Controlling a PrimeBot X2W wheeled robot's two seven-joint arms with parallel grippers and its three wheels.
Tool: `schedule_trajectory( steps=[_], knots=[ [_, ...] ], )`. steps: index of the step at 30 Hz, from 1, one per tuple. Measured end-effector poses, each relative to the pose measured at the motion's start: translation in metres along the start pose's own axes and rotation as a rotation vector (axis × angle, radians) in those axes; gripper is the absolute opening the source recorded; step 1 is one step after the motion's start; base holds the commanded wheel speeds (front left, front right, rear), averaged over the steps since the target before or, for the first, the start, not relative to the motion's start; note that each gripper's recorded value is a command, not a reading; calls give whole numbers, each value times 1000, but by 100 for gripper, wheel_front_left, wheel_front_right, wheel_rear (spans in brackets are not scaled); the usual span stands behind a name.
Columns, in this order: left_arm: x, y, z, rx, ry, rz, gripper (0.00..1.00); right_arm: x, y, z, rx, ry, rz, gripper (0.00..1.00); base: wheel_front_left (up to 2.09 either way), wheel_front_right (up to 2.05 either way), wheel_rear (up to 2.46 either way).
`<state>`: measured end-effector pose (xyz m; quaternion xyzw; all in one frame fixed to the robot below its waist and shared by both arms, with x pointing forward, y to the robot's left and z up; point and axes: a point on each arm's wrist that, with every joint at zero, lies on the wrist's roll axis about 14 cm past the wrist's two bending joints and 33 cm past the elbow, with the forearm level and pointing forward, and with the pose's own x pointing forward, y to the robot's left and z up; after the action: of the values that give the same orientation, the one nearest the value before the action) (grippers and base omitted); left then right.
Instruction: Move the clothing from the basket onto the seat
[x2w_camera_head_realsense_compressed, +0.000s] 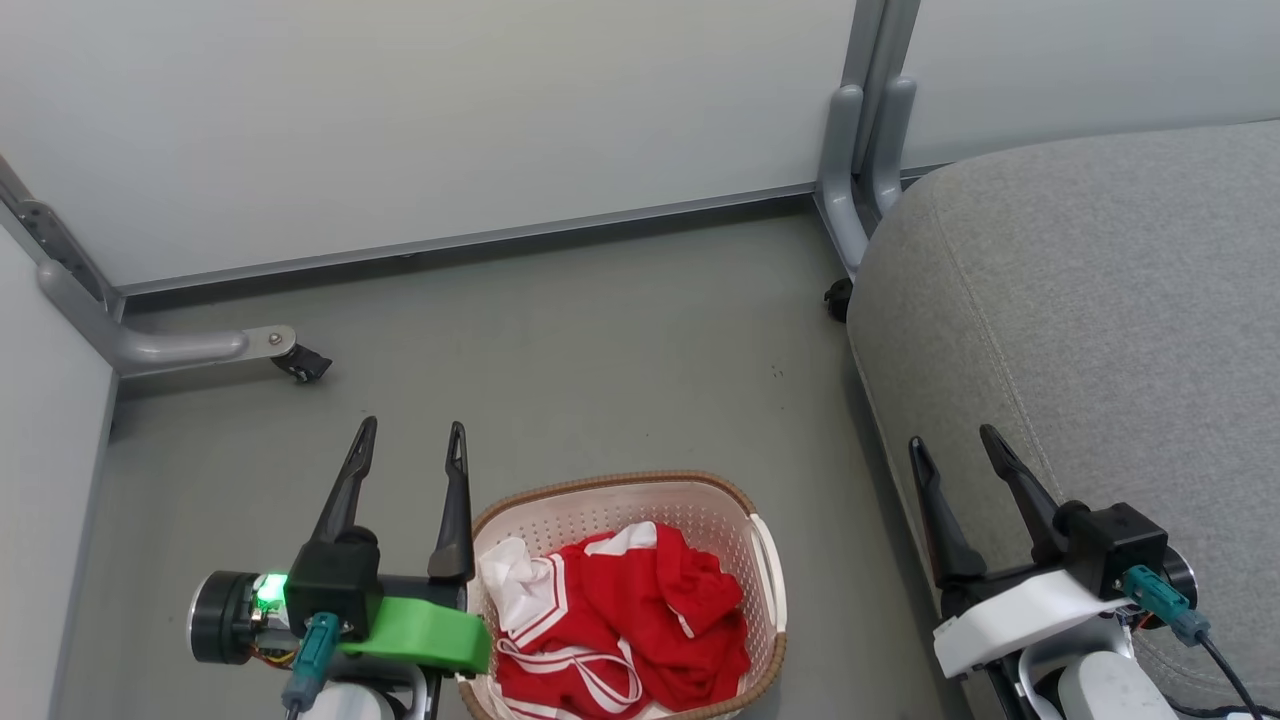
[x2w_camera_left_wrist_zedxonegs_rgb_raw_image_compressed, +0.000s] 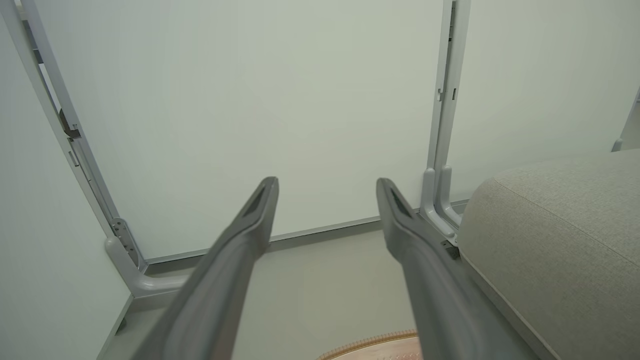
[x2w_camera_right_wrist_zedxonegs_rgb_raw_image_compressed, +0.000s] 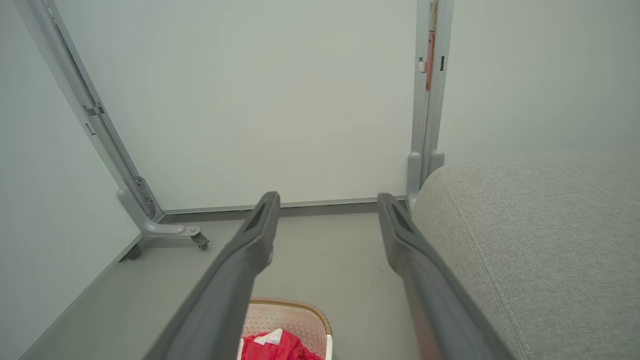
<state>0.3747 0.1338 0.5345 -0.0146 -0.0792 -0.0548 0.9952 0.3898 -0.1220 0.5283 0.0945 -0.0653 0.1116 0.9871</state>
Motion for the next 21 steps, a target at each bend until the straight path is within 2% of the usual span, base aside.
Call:
schedule_trajectory(
  steps=[5, 21],
  knots=[
    [0, -3, 1, 35, -9, -14, 100, 0, 2, -1, -30, -1, 11, 100, 0, 0, 0],
    [-1, -3, -1, 35, -3, -15, 100, -1, -2, -10, -33, 31, 1, 100, 0, 0, 0]
  ],
)
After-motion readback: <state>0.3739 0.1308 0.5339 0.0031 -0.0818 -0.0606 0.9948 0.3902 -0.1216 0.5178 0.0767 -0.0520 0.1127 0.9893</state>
